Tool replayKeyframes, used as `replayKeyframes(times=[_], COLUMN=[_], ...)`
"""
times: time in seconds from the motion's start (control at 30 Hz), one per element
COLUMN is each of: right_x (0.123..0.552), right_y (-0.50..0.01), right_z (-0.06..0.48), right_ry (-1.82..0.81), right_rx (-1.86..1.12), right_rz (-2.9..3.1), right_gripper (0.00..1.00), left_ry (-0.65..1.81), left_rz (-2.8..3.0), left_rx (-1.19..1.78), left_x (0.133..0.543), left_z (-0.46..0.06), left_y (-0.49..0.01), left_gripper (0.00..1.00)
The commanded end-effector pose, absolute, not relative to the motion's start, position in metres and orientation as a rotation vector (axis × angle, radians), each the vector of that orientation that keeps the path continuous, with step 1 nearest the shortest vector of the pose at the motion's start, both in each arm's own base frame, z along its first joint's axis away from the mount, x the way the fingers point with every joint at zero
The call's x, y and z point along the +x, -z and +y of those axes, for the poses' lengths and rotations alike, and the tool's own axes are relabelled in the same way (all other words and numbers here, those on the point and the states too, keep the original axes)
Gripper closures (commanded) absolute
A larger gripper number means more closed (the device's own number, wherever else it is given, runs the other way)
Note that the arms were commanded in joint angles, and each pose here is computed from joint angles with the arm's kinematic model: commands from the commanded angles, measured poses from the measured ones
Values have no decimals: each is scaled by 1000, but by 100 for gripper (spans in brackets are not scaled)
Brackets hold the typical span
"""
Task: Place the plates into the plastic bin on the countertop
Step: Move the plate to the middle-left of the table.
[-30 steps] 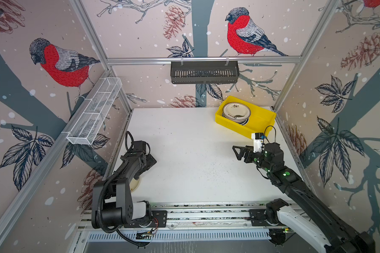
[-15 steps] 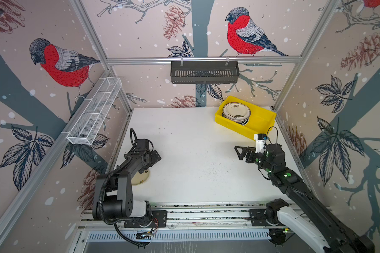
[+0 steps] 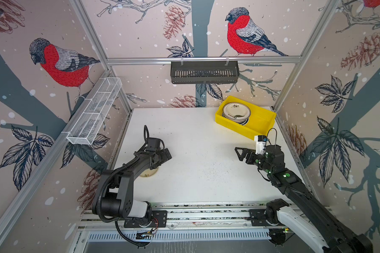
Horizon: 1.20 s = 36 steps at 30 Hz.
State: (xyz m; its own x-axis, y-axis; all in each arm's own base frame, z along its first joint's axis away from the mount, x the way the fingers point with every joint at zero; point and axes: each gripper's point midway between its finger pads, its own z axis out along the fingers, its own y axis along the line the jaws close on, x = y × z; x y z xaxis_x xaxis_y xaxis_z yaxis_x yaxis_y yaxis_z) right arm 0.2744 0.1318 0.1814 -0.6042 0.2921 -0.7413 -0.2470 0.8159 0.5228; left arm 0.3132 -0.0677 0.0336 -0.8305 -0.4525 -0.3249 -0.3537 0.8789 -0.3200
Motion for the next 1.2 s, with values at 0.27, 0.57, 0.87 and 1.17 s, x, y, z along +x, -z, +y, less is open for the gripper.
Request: replayKeyframes(times=[0.27,0.57,0.87,1.17], right_x=[274,270,261,255], right_y=[-183,-182,-180,-181], right_z=[131,134,133,129], right_ry=[-764,-791,-811,-775], right_rx=[48,51,64,43], right_rz=[2078,2092,2100,2120], right_gripper=[0,1,1,1], left_ry=[512,671,167,-23], left_rz=[2676,2656,2516,2454], left_rx=[-285,-11,-380,-683], left_x=[328,314,332,347], left_z=[-170,-253,-156,-37], left_y=[-61,-86,-111,-100], left_gripper=[3,3,3,3])
